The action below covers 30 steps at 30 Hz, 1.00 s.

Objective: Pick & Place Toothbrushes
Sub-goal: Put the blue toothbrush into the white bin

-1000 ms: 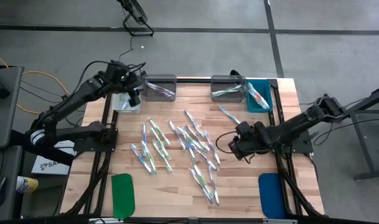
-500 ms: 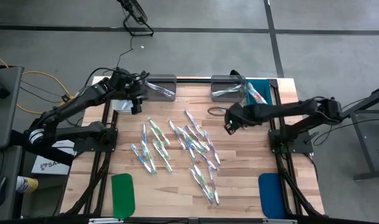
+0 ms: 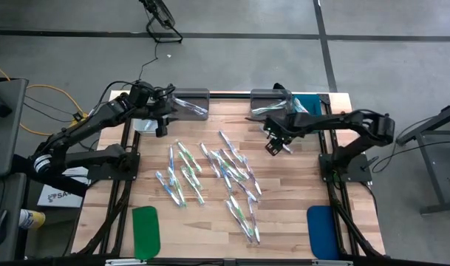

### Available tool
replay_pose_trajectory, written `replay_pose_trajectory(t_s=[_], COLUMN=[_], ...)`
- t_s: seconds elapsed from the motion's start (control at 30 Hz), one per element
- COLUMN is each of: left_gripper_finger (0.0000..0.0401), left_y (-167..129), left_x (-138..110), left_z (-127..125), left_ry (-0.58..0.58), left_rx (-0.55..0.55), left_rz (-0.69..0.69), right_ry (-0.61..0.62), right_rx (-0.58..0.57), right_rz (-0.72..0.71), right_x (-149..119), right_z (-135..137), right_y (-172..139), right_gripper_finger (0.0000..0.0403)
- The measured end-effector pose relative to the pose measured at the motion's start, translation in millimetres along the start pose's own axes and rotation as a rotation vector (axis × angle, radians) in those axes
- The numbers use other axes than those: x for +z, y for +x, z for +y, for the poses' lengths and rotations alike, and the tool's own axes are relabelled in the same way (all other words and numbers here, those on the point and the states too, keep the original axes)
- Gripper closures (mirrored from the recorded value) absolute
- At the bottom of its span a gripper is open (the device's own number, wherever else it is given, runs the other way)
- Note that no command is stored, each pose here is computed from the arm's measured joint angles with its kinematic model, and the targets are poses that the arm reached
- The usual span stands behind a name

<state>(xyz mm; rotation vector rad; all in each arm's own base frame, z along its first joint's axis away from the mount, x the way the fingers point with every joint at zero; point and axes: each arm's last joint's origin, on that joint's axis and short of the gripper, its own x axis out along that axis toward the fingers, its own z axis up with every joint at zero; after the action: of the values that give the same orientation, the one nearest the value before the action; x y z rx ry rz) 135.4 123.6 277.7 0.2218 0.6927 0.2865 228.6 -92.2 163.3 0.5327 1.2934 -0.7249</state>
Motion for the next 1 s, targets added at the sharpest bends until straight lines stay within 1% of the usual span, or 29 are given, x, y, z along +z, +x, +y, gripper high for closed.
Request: replay_pose_trajectory(t_s=[0.13, 0.37, 0.47, 0.53, 0.63, 0.87, 0.9, 1.0], left_gripper_finger=[0.0247, 0.0247, 0.0247, 0.0247, 0.0247, 0.0247, 0.0247, 0.0247], left_y=[0.0, 0.0, 0.0, 0.0, 0.0, 0.0, 0.0, 0.0], left_x=[0.9, 0.9, 1.1, 1.1, 1.1, 1.2, 1.2, 1.2], left_z=[-0.2, -0.4, -0.8, -0.9, -0.9, -0.8, -0.8, -0.8], left_ry=[0.002, 0.002, 0.004, 0.006, 0.007, 0.008, 0.008, 0.008], left_rx=[-0.016, -0.022, -0.033, -0.036, -0.036, -0.036, -0.036, -0.036], left_rz=[-0.018, -0.021, -0.028, -0.029, -0.029, -0.030, -0.030, -0.029], right_ry=[-0.015, -0.028, -0.033, -0.032, -0.027, -0.005, -0.006, 0.004], right_rx=[-0.003, -0.027, -0.021, -0.011, 0.001, 0.023, 0.022, 0.000], right_rz=[0.005, 0.072, 0.089, 0.095, 0.094, 0.094, 0.094, 0.083], right_x=[4.4, 7.9, 8.6, 8.5, 8.4, 8.6, 8.4, 6.9], right_z=[0.2, -2.8, -1.5, -1.1, -0.3, 1.1, 1.6, 4.7], right_y=[9.6, 30.3, 34.4, 35.6, 36.0, 36.6, 36.6, 36.2], right_gripper_finger=[0.0198, 0.0198, 0.0209, 0.0226, 0.0264, 0.0375, 0.0384, 0.0386])
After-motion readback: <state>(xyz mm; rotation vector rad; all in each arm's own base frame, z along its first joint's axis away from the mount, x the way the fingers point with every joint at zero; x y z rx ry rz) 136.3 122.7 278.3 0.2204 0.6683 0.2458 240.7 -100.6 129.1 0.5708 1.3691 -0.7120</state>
